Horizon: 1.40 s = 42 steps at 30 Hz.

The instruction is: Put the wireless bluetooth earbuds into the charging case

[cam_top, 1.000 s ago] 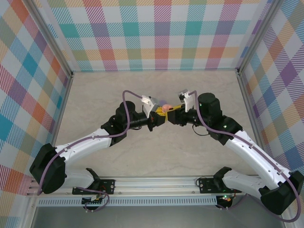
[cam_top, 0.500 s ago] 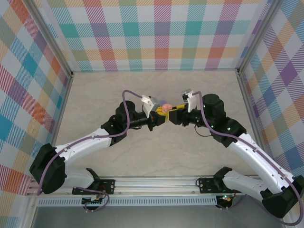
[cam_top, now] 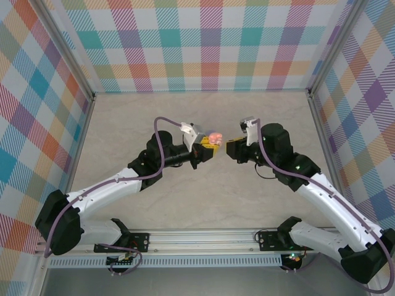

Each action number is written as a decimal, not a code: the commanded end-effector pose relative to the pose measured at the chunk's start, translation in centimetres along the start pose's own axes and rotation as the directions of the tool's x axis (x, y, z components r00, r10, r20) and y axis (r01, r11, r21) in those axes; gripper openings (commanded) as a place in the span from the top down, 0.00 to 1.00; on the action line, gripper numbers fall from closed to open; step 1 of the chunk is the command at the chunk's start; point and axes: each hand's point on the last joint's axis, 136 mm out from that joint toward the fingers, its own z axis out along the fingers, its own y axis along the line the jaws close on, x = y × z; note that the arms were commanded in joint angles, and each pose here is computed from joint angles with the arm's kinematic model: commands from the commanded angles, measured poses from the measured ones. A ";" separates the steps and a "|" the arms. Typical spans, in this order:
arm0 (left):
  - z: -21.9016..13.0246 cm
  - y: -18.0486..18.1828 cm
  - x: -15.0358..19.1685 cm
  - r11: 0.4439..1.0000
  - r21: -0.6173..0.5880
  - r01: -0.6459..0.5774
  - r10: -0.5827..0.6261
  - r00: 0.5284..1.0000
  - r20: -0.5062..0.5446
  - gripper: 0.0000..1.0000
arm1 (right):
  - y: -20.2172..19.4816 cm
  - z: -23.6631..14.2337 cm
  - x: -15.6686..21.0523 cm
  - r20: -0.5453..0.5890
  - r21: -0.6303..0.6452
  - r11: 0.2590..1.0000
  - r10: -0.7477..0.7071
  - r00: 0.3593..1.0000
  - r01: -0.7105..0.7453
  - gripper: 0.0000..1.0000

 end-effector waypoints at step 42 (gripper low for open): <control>0.7 -0.1 -1.0 1.000 0.003 -0.031 0.031 0.999 -0.021 0.89 | 0.7 -0.8 -1.3 0.013 0.001 1.000 -0.024 1.000 0.024 0.78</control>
